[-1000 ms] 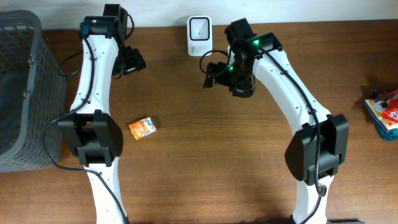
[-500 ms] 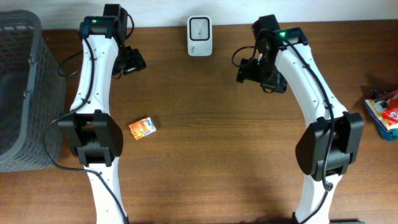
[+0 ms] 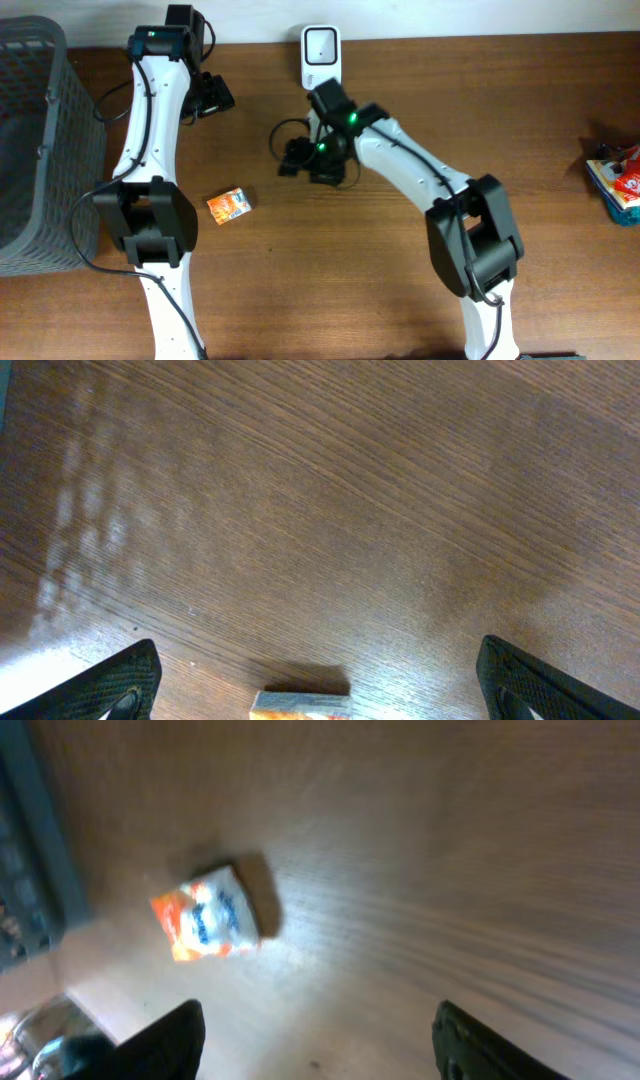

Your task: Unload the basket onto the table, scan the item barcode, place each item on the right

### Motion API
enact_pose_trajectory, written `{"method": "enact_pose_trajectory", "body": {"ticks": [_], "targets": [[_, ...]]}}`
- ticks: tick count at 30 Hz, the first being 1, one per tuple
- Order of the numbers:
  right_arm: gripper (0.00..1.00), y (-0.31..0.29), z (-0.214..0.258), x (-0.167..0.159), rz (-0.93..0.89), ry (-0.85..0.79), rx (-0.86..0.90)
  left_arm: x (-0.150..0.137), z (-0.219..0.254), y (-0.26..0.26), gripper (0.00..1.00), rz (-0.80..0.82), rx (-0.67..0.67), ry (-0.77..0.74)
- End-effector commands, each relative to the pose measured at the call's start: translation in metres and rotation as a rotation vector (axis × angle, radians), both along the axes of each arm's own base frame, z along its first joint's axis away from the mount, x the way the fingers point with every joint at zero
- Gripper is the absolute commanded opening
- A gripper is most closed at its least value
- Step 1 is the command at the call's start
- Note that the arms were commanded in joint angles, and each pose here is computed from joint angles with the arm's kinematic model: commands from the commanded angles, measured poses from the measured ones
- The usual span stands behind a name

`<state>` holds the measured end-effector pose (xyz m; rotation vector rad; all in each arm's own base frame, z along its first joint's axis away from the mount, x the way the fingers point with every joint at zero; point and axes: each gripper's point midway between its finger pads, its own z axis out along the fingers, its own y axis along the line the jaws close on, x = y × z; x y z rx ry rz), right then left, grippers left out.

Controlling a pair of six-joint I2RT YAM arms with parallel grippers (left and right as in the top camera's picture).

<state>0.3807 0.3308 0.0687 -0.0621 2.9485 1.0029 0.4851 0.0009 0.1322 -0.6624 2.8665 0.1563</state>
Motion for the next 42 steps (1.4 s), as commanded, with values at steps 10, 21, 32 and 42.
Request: {"method": "enact_pose_trajectory", "body": {"ticks": [10,21,32,42], "targets": [[0.62,0.095,-0.01,-0.027,-0.046,-0.145,0.102,0.002,0.009,0.003,0.99,0.003,0.009,-0.025],[0.05,0.094,-0.062,-0.036,-0.09,-0.067,0.014,0.002,0.009,0.003,0.99,0.003,0.009,-0.025],[0.87,-0.151,-0.008,-0.054,-0.117,0.041,-0.68,0.002,0.009,0.003,0.99,0.003,0.009,-0.025],[0.32,-0.115,-0.004,0.033,0.237,-0.452,-0.588,0.002,0.009,0.003,0.99,0.003,0.01,-0.025]]}}
